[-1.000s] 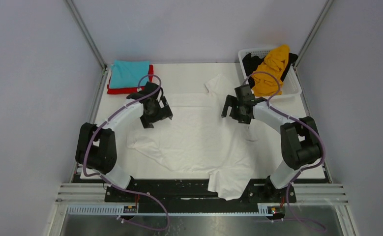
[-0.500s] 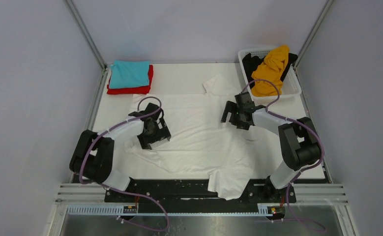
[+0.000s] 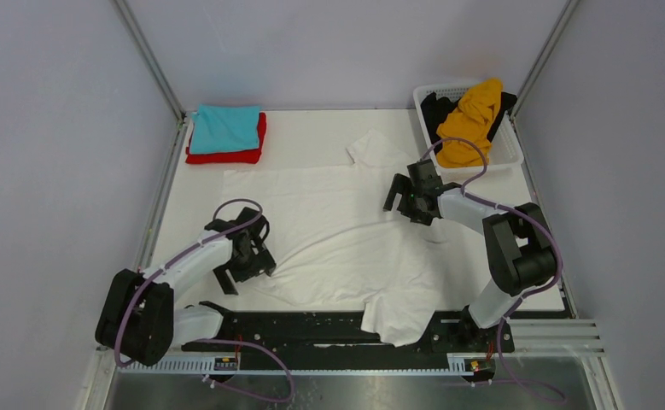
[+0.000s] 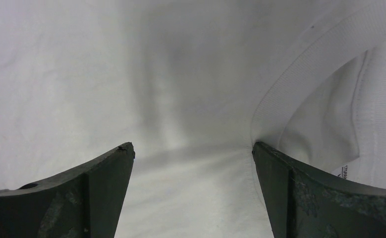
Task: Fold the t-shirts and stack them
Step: Flatten out the tshirt
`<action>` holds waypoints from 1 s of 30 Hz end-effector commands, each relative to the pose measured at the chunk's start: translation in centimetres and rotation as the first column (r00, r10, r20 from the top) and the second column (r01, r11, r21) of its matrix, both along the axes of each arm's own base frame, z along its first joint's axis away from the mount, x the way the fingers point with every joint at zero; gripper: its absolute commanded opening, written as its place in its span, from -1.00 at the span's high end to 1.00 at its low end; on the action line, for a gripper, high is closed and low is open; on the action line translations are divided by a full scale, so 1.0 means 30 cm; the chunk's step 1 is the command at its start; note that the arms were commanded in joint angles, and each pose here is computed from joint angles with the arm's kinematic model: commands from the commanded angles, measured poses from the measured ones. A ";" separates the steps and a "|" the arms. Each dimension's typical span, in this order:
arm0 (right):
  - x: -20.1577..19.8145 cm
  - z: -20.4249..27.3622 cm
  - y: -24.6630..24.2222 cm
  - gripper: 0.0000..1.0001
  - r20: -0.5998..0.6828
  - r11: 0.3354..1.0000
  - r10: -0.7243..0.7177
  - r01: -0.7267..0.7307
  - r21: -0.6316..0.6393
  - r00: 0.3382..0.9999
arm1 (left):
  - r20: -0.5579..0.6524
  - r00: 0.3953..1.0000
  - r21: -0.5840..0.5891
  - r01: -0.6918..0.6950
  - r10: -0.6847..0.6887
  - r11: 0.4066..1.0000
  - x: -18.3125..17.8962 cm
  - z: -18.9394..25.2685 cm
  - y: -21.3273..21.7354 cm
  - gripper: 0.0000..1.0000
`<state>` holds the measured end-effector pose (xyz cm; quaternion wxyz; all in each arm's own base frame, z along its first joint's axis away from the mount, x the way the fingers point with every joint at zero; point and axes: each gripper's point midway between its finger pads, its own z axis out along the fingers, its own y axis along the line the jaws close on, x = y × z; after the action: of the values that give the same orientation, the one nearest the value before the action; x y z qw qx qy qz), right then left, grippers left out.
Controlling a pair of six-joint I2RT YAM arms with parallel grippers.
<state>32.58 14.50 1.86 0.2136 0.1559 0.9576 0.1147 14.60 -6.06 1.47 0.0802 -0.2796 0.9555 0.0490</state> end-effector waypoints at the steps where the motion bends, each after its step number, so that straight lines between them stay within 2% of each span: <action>1: -0.091 -0.105 -0.061 -0.99 -0.120 0.997 -0.040 0.032 -0.069 0.992 | -0.074 0.994 -0.014 -0.078 0.077 0.997 -0.096 0.024 0.006 -0.98; 7: -0.096 -0.110 -0.064 -0.99 -0.134 0.997 -0.064 0.058 -0.045 0.989 | 0.024 0.989 -0.042 -0.144 0.145 0.989 -0.096 0.132 0.016 -0.98; 10: -0.092 -0.107 -0.068 -0.99 -0.129 0.997 -0.079 0.077 -0.024 0.988 | 0.009 0.983 -0.042 -0.181 0.181 0.983 -0.148 0.165 0.032 -0.98; 19: -0.082 -0.080 -0.064 -0.99 -0.092 0.998 -0.058 0.060 0.011 0.994 | 0.071 0.978 -0.124 -0.184 0.194 0.975 -0.179 0.216 0.015 -0.98; 22: -0.065 -0.052 -0.075 -0.99 -0.046 0.999 -0.045 0.045 -0.003 0.998 | 0.149 0.973 -0.083 -0.166 0.177 0.983 -0.111 0.235 0.036 -0.98; 25: -0.048 -0.024 -0.084 -0.99 -0.013 0.999 -0.035 0.034 -0.019 0.999 | 0.247 0.963 -0.070 -0.097 0.111 0.993 0.043 0.287 0.005 -0.98; 29: -0.034 0.033 -0.053 -0.99 0.040 1.000 0.017 -0.018 0.022 0.999 | 0.181 0.983 -0.008 -0.008 0.010 1.000 0.168 0.274 -0.038 -0.96; 30: -0.028 0.050 -0.051 -0.99 0.060 0.999 0.024 -0.026 0.022 0.998 | 0.147 0.989 0.023 -0.003 0.000 1.000 0.186 0.258 -0.035 -0.88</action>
<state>32.42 13.73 2.21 0.2262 0.1656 0.9495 0.1408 15.67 -6.53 9.05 0.1337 -0.3261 0.9357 0.0143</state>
